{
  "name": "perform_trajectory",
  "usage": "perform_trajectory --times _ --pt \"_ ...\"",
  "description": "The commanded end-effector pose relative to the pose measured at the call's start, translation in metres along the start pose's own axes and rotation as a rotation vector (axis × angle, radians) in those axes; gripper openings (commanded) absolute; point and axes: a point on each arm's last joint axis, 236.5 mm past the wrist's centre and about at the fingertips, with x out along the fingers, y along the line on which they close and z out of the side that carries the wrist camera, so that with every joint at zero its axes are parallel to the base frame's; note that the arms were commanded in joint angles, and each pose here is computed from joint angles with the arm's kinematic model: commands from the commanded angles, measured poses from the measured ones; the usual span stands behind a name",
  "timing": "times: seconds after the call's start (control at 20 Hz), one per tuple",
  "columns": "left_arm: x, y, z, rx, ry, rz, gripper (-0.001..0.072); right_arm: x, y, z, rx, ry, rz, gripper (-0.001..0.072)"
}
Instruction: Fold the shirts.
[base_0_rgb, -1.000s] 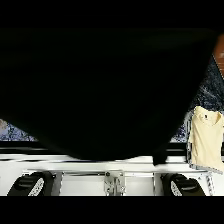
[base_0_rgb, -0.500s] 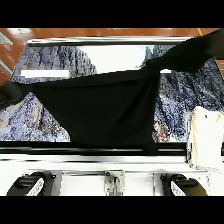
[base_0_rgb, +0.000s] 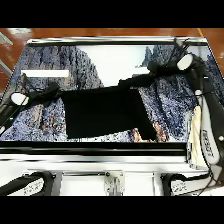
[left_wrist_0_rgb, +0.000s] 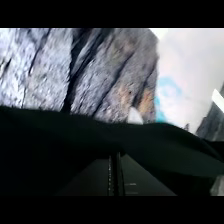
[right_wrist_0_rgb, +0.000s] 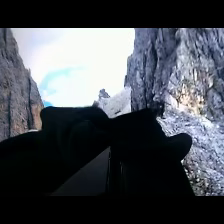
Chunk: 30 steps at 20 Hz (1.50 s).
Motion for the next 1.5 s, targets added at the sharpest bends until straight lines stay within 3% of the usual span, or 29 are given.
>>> perform_trajectory --times 0.0,0.05,0.1,0.15,0.25,0.35,0.4,0.45,0.5,0.55,0.7,1.3,1.45 --pt "0.031 0.031 -0.035 -0.031 0.147 0.060 0.0085 0.047 -0.012 -0.033 0.080 0.130 0.023 0.0268" --pt "0.028 0.031 -0.038 0.029 0.166 0.057 0.0309 0.043 -0.013 -0.033 0.040 0.134 0.025 0.0536" --pt "0.022 0.033 -0.038 0.063 0.195 0.055 0.0613 0.034 -0.014 -0.032 -0.019 0.140 0.027 0.0630" --pt "0.013 0.037 -0.033 0.049 0.222 0.060 0.0711 0.018 -0.018 -0.031 -0.083 0.157 0.027 0.0630" --pt "-0.020 0.051 -0.020 0.065 0.317 0.059 0.0710 -0.028 -0.044 -0.036 -0.203 0.227 -0.023 0.0630" --pt "-0.064 0.073 -0.017 0.084 0.438 0.046 0.0698 -0.084 -0.113 -0.050 -0.210 0.347 -0.200 0.0629" --pt "-0.085 0.088 -0.024 0.063 0.509 0.048 0.0673 -0.107 -0.143 -0.058 -0.154 0.401 -0.250 0.0628" --pt "-0.103 0.108 -0.035 0.048 0.580 0.076 0.0574 -0.126 -0.165 -0.069 -0.070 0.452 -0.248 0.0628" --pt "-0.116 0.131 -0.049 0.029 0.639 0.127 0.0542 -0.138 -0.177 -0.079 0.015 0.485 -0.210 0.0628" --pt "-0.121 0.148 -0.063 -0.002 0.668 0.162 0.0543 -0.145 -0.182 -0.088 0.102 0.503 -0.144 0.0628" --pt "-0.103 0.164 -0.112 -0.080 0.710 0.121 0.0676 -0.143 -0.184 -0.109 0.264 0.524 0.019 0.0628" --pt "-0.015 0.148 -0.178 -0.125 0.681 0.079 0.0640 -0.115 -0.183 -0.104 0.249 0.464 0.007 0.0628" --pt "0.001 0.133 -0.164 -0.176 0.591 0.040 0.0191 -0.117 -0.182 -0.131 0.272 0.560 0.017 0.0629"
